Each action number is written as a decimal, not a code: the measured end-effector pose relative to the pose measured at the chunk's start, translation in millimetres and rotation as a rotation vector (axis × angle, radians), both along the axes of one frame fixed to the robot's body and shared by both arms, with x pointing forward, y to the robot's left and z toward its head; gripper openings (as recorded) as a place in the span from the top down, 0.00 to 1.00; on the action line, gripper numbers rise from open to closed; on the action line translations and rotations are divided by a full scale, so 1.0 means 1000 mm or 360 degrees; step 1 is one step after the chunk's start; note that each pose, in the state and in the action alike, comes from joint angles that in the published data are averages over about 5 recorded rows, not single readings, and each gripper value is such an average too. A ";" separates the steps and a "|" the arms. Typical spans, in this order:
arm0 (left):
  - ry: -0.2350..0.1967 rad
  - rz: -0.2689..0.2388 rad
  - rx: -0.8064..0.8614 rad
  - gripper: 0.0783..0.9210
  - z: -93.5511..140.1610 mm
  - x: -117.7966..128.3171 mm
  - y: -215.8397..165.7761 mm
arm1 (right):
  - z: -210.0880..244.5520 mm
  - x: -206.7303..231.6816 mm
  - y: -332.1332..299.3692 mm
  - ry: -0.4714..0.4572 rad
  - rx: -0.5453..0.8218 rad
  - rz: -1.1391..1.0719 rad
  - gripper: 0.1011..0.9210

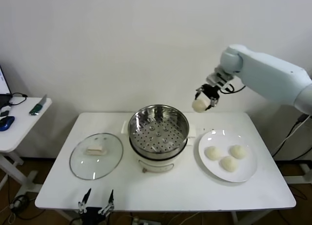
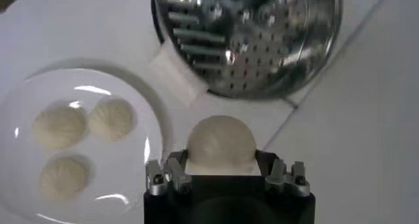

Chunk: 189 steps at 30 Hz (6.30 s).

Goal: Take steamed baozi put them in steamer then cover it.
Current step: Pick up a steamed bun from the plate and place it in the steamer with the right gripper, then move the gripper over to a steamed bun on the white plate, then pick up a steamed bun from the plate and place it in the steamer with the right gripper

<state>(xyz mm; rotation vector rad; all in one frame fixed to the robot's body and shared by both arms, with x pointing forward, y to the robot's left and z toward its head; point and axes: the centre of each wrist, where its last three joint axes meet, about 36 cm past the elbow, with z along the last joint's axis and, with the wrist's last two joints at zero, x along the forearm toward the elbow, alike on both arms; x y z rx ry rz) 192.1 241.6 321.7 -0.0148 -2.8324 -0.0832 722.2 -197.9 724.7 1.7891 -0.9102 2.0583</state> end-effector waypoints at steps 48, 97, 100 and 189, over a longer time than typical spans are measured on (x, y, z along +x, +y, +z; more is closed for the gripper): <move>-0.0031 0.0003 0.0023 0.12 0.005 0.005 0.005 | -0.121 0.047 0.129 -0.0032 -0.0104 0.0604 0.12; -0.0092 0.0070 0.0023 0.12 0.010 0.020 0.031 | -0.169 -0.072 -0.160 0.0380 0.0202 -0.1399 0.12; -0.0091 0.0075 0.0021 0.12 0.010 0.019 0.032 | -0.184 -0.073 -0.156 0.0385 0.0186 -0.1413 0.12; -0.0095 0.0070 0.0026 0.12 0.013 0.013 0.030 | -0.036 -0.050 0.146 0.0189 0.0300 -0.0824 0.25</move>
